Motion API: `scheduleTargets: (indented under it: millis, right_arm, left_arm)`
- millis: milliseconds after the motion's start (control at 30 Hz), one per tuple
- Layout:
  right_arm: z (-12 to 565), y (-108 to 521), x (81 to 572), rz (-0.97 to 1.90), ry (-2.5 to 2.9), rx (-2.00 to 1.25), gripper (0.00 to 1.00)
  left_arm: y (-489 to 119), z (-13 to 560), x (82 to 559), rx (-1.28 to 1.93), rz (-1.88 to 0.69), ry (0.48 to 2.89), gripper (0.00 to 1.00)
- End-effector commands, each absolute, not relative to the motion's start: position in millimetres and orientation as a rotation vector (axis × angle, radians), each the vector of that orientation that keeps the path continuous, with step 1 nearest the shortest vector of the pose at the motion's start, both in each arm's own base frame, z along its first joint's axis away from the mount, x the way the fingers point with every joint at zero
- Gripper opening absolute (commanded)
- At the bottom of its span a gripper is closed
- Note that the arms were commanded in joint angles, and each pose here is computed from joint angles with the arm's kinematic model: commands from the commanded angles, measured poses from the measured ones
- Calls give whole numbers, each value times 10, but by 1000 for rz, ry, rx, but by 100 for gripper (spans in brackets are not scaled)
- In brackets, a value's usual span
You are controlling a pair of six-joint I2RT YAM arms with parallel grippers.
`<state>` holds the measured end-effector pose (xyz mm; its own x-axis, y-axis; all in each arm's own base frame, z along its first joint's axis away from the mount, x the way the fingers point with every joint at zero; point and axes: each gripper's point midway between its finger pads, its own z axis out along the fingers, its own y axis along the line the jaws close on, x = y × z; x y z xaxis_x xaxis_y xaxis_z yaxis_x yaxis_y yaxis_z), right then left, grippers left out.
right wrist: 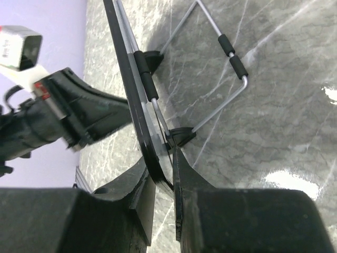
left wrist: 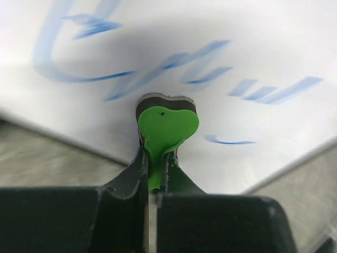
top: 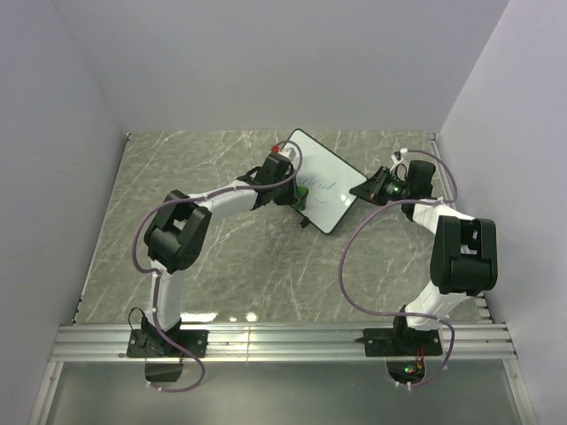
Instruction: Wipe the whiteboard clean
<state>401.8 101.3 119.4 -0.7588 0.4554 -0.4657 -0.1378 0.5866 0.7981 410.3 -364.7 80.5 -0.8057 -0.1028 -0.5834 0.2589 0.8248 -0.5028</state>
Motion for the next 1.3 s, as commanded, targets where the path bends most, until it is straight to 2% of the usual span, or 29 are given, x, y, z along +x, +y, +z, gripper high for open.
scheduleTargets:
  millis: [0,100,167,533,733,900,1267]
  right_arm:
    - [1167,883,4004,1092,2212,407,0]
    - [1218,892,4025,1097,2201,419,0]
    - [1242,907,4039,1099,2203,417,0]
    - [1257,1149,4078,1115,2223,394,0]
    - [1211,1243,4033,1131,2235,388,0]
    - [1205,1248,3976,1125,2246,373,0]
    - [1181,1270,3862,1133,2275,339,0]
  left_arm:
    - [-3178,563,4281,23,-480,2366,0]
    - [-3047,498,4300,-60,-430,2363,0]
    - [-3135,528,4297,-31,-489,2342,0]
    - [-4336,882,3814,233,-797,2304,0]
    - [-4651,956,3663,295,-876,2290,0]
    - [-4501,817,3760,246,-814,2310,0]
    - [-3429,704,4626,-3,-663,2306,0]
